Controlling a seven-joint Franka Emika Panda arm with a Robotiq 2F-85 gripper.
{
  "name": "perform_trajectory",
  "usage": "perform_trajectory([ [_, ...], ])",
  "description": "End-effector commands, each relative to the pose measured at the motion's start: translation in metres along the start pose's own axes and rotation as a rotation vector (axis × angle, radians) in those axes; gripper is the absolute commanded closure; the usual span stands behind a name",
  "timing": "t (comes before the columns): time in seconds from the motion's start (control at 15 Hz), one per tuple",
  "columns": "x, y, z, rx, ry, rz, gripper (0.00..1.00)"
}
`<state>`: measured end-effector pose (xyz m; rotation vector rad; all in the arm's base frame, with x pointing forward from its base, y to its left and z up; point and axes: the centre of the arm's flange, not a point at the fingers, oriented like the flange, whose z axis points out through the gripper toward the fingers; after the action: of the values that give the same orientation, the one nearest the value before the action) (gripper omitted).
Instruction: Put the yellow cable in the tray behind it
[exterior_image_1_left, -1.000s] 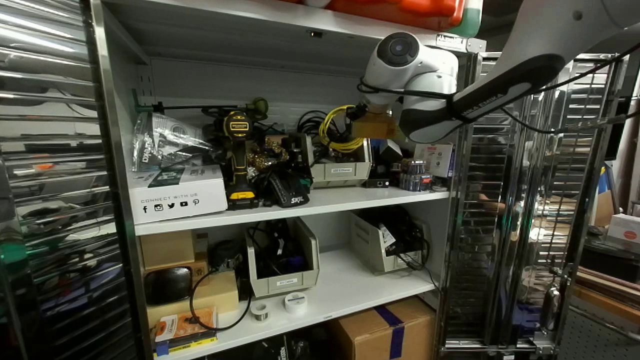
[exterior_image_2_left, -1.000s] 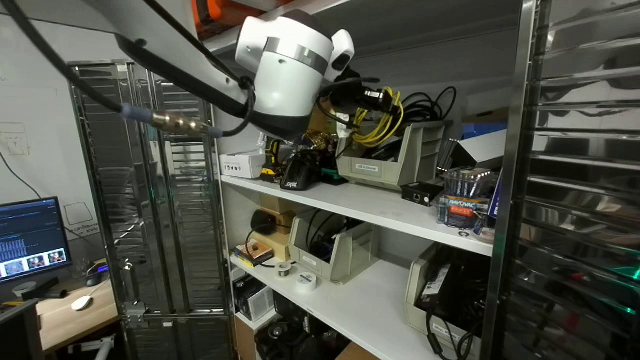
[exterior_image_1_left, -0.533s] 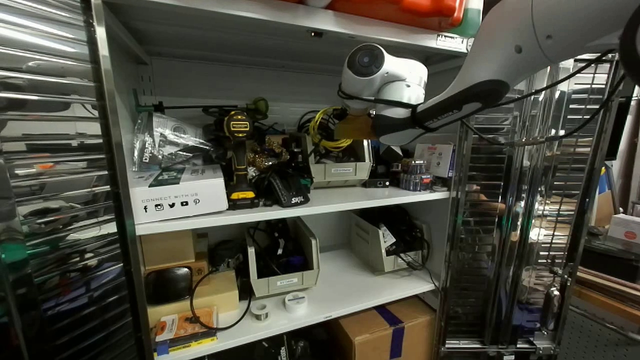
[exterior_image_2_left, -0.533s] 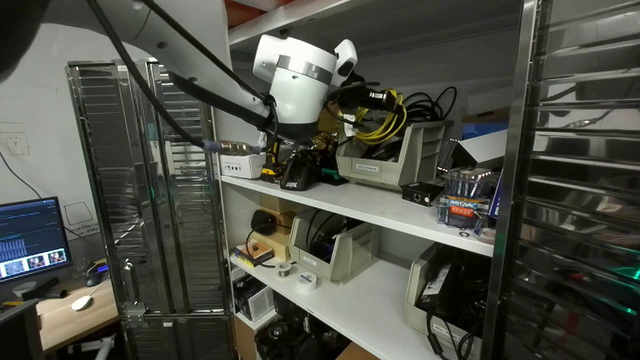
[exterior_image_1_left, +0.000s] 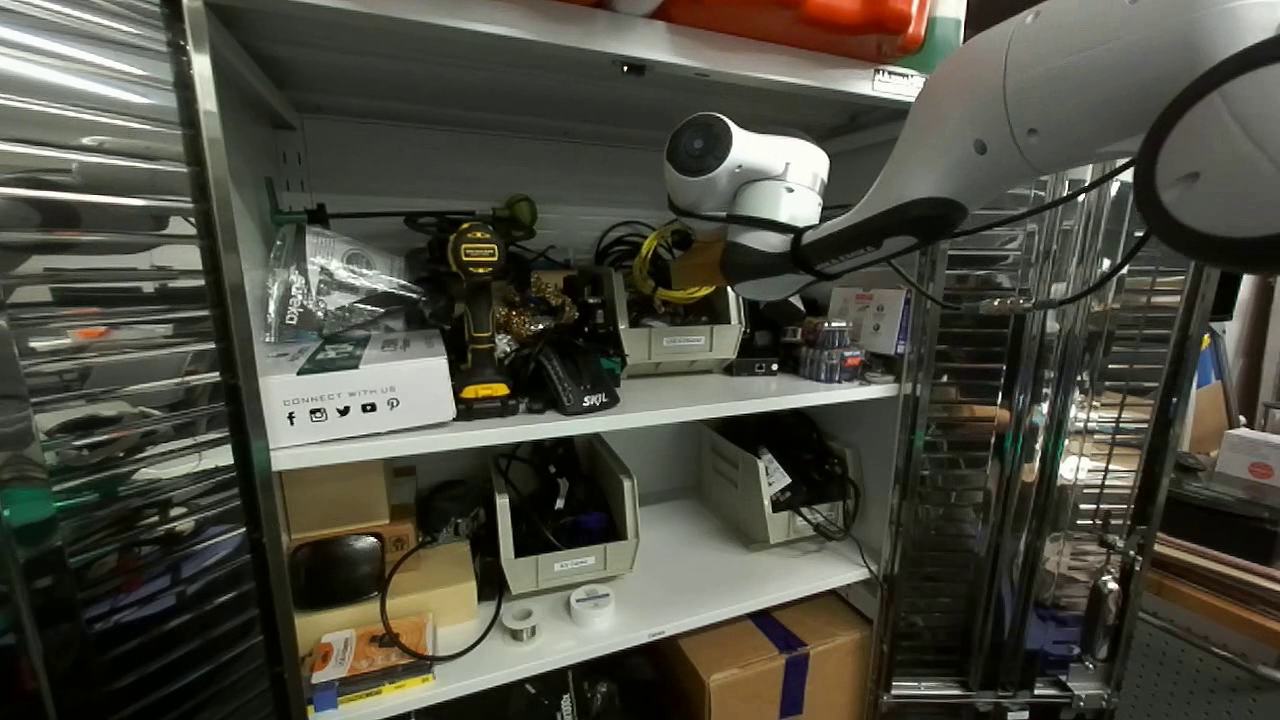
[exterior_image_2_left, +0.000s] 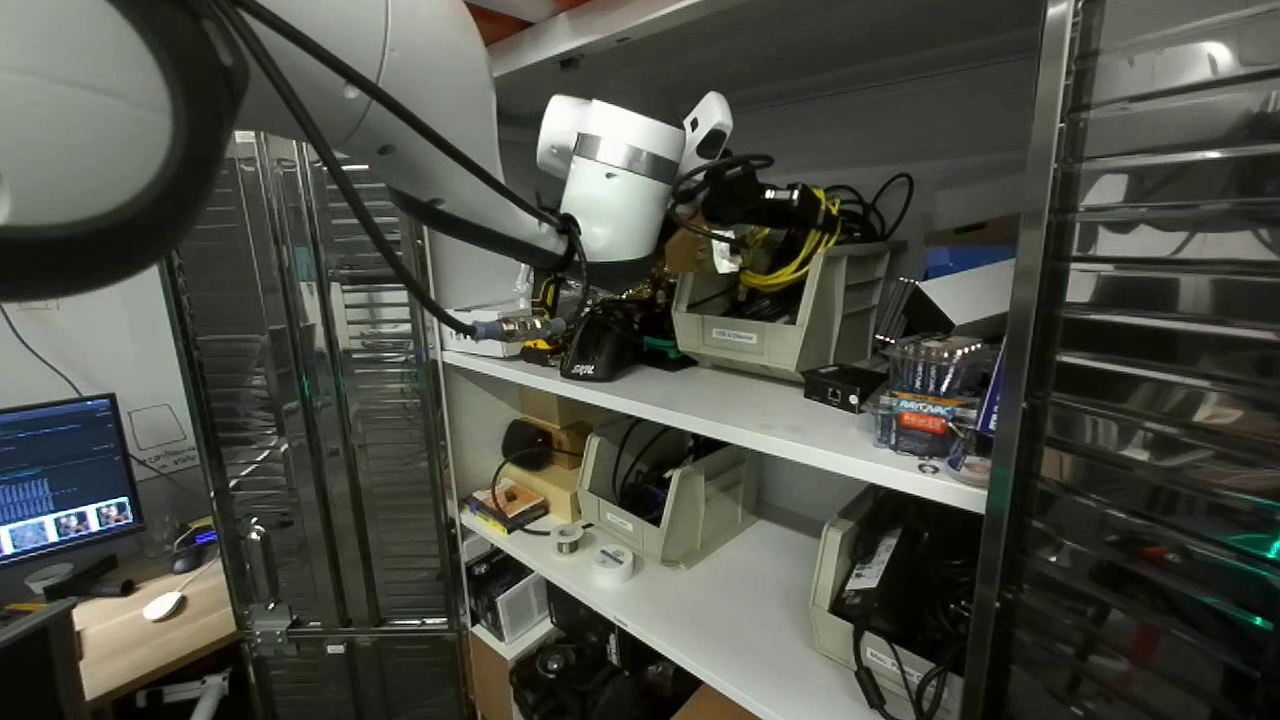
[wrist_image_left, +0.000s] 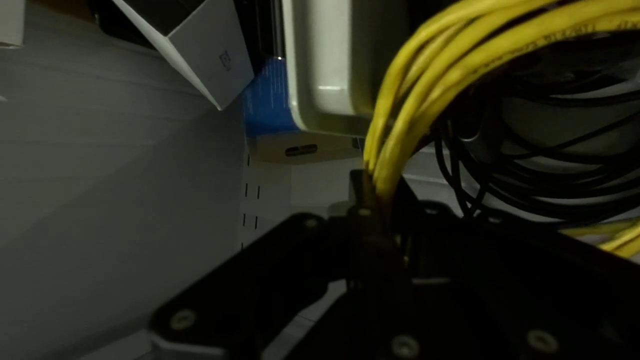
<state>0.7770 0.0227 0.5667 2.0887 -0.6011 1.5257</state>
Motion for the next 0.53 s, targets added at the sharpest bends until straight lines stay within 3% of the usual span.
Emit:
perform_trajectory([
  [0.0,0.025,-0.021,0.020,-0.028,0.008,-0.017,0.93],
  [0.07,0.026,-0.024,0.018,-0.009,-0.010,-0.018,0.87],
  [0.13,0.026,-0.026,0.017,-0.002,-0.019,-0.020,0.64],
  [0.27,0.029,-0.027,0.007,0.033,-0.050,-0.024,0.61],
  [0.47,0.034,-0.021,-0.020,0.091,-0.084,-0.025,0.37],
])
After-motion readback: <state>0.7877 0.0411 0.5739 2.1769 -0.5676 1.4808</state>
